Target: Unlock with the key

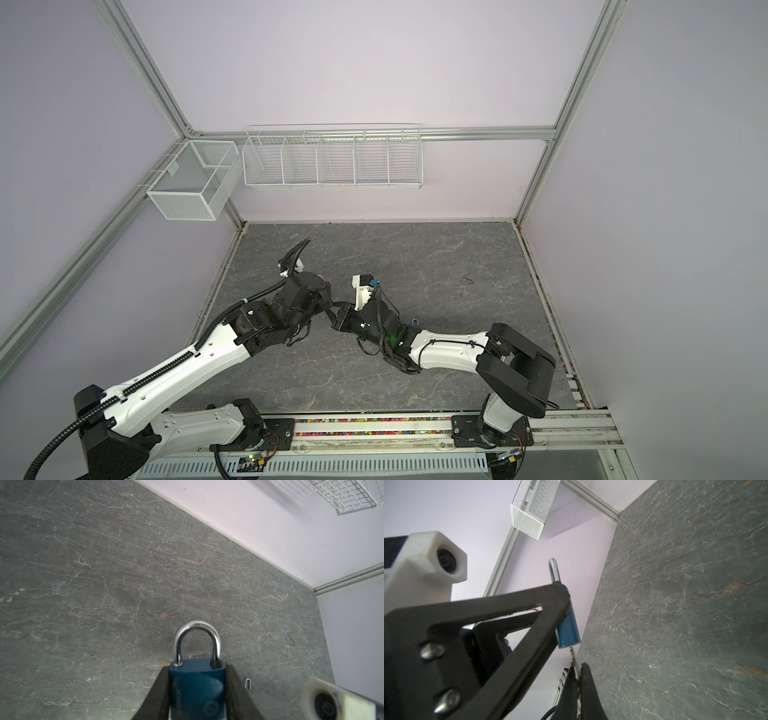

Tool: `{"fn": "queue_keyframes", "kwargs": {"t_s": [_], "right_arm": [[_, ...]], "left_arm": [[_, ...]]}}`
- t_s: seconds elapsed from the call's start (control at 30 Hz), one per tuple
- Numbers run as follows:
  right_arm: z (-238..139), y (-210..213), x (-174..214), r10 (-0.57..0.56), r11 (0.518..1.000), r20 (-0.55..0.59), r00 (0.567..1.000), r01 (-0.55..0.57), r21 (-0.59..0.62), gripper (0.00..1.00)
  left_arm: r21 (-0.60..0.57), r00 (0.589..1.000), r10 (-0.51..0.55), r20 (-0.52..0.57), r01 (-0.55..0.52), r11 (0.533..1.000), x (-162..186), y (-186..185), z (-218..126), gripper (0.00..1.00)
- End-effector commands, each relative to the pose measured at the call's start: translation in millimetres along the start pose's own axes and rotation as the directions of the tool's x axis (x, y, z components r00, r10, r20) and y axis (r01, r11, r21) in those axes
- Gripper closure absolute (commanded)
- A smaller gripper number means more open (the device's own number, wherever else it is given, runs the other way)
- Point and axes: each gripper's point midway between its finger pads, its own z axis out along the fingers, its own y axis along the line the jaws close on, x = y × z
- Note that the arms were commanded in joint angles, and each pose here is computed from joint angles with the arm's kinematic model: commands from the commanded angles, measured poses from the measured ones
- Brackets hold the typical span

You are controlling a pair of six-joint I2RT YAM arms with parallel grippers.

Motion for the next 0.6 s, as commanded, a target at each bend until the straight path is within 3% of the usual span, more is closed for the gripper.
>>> {"fn": "queue_keyframes", "kwargs": {"t_s": [0.0, 0.17, 0.33, 0.57], "right_arm": [[1.0, 21.8, -23.3, 0.024, 0.998, 0.071, 0.997, -0.019, -0.064, 0.94], [0.5, 19.0, -23.8, -0.021, 0.999, 0.066, 0.998, 0.023, -0.028, 0.94], [0.7, 10.1, -18.5, -0.053, 0.999, 0.043, 0.998, 0.052, 0.012, 0.93], [-9.6, -8.5, -4.6, -0.071, 0.996, 0.013, 0.997, 0.07, 0.051, 0.7]], "left_arm": [[0.021, 0.999, -0.013, -0.045, 0.014, 1.0, 10.0, -1.1, -0.8, 1.0], [0.023, 0.998, -0.006, -0.063, 0.007, 1.0, 13.6, -0.4, -0.8, 1.0], [0.023, 1.0, 0.007, 0.007, -0.007, 1.0, -1.1, 0.9, -5.7, 1.0], [0.01, 0.992, -0.009, 0.124, 0.008, 1.0, -24.8, 1.8, -10.5, 1.0]]}}
